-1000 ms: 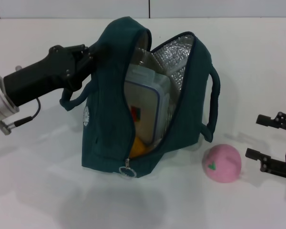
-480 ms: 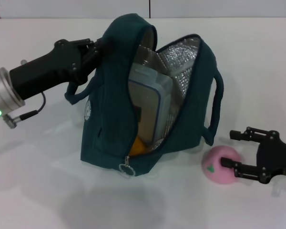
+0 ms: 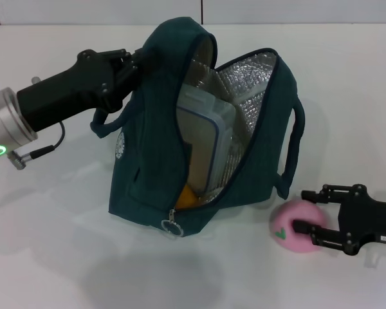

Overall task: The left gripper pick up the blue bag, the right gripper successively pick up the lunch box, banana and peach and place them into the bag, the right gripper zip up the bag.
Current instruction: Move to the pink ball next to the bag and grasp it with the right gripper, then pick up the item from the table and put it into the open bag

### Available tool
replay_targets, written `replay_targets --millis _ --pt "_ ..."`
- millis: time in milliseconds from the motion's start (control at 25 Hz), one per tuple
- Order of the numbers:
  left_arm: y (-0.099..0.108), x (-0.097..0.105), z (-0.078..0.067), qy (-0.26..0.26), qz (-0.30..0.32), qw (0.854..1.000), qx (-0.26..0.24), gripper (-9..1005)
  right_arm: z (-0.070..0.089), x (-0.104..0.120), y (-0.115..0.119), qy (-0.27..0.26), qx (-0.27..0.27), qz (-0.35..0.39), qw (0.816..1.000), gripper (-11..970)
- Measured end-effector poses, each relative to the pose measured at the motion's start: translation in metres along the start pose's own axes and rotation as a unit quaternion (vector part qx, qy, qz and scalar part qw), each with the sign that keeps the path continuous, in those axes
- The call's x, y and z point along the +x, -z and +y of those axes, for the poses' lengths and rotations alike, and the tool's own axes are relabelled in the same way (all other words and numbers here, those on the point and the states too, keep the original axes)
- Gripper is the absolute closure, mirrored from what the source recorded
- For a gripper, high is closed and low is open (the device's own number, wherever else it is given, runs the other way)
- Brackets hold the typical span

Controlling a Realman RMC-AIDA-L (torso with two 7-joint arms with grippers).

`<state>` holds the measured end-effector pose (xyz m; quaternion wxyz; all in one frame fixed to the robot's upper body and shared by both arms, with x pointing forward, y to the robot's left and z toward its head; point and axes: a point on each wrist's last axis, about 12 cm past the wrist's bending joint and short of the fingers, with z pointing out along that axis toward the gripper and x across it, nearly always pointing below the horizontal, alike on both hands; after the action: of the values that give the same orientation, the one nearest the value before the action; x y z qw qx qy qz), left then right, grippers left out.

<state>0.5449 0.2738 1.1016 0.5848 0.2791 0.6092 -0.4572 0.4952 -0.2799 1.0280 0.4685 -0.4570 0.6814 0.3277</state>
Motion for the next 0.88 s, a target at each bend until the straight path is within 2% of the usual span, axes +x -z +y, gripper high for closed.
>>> replay_targets --millis 120,400,680,880 --pt "0.0 0.0 0.0 0.0 0.0 1.0 0.0 916 -0.002 -0.002 -0.001 -0.001 -0.004 0.003 1.0 394" --pt "0.002 0.001 0.0 -0.008 0.0 1.0 -0.003 914 0.001 -0.011 0.005 0.011 -0.029 -0.029 0.999 629" --pt "0.002 0.003 -0.001 -0.012 0.0 1.0 -0.006 912 0.009 -0.033 0.035 0.077 -0.043 -0.153 0.984 729" --pt "0.002 0.004 -0.001 -0.012 0.0 1.0 -0.007 910 0.009 -0.051 0.029 0.116 -0.051 -0.21 0.969 781"
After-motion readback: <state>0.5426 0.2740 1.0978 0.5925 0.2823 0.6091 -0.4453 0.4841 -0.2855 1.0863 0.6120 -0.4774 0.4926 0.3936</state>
